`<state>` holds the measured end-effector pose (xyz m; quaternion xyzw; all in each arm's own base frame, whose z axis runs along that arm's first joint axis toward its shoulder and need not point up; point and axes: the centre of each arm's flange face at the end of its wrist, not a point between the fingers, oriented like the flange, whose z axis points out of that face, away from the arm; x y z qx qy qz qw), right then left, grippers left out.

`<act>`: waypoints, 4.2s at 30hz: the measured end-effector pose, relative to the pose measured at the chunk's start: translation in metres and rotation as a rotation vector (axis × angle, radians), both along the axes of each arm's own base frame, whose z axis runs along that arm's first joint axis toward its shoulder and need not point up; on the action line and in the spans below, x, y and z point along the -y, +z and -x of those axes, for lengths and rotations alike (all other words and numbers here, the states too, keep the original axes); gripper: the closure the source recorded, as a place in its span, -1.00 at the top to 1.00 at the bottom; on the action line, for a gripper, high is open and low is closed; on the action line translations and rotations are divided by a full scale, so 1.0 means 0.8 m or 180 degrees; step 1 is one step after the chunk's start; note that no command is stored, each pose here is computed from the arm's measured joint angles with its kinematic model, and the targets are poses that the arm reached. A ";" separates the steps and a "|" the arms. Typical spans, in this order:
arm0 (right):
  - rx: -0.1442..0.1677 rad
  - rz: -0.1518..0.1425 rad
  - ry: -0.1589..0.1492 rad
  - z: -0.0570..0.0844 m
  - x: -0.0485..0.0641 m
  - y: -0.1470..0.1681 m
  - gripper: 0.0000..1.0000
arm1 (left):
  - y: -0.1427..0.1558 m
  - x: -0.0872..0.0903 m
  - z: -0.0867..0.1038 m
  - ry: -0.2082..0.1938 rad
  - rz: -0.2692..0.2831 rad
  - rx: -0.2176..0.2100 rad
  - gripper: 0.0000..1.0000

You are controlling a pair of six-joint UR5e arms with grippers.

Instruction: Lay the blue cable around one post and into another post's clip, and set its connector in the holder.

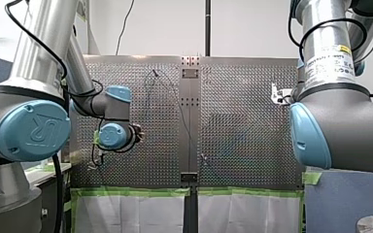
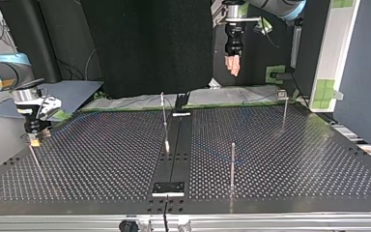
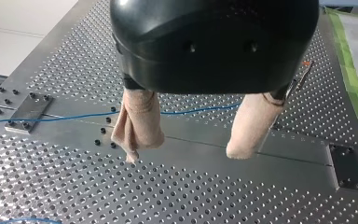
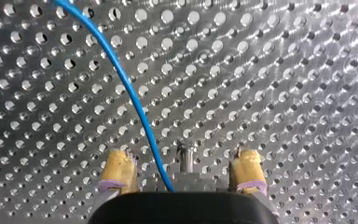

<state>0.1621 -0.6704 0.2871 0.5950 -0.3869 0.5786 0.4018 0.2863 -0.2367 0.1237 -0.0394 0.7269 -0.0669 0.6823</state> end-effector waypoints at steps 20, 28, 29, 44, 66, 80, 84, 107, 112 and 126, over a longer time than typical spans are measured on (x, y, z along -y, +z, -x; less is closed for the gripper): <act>-0.0075 -0.0027 0.0107 -0.019 -0.007 -0.002 0.98 | 0.000 -0.003 -0.002 0.0026 -0.0003 -0.0007 1.00; -0.0143 -0.0067 0.0128 -0.026 -0.012 -0.004 0.98 | -0.001 -0.004 -0.002 0.0034 -0.0007 -0.0016 1.00; -0.0152 -0.0072 0.0127 -0.026 -0.013 -0.004 0.98 | -0.001 -0.004 -0.003 0.0035 -0.0008 -0.0016 1.00; -0.0293 -0.0112 0.0104 -0.034 -0.025 0.008 0.98 | -0.001 -0.007 -0.005 0.0057 -0.0009 -0.0018 1.00; -0.0407 -0.0155 0.0031 -0.045 -0.053 0.010 0.98 | -0.002 -0.012 -0.007 0.0098 -0.0023 -0.0053 1.00; -0.0273 -0.0043 0.0144 -0.082 -0.119 0.040 0.98 | -0.002 -0.012 -0.008 0.0058 0.0047 -0.0067 1.00; -0.0216 -0.0021 0.0170 -0.105 -0.142 0.038 0.98 | -0.003 -0.009 -0.007 0.0003 0.0099 -0.0074 1.00; -0.0428 -0.0076 0.0194 -0.197 -0.240 -0.044 0.98 | -0.002 -0.012 -0.007 0.0068 0.0141 -0.0073 1.00; -0.0477 -0.0110 0.0199 -0.212 -0.264 -0.061 0.98 | -0.003 -0.012 -0.007 0.0068 0.0139 -0.0081 1.00; -0.0651 -0.0090 0.0209 -0.270 -0.301 -0.109 0.98 | -0.003 -0.012 -0.007 0.0059 0.0162 -0.0085 1.00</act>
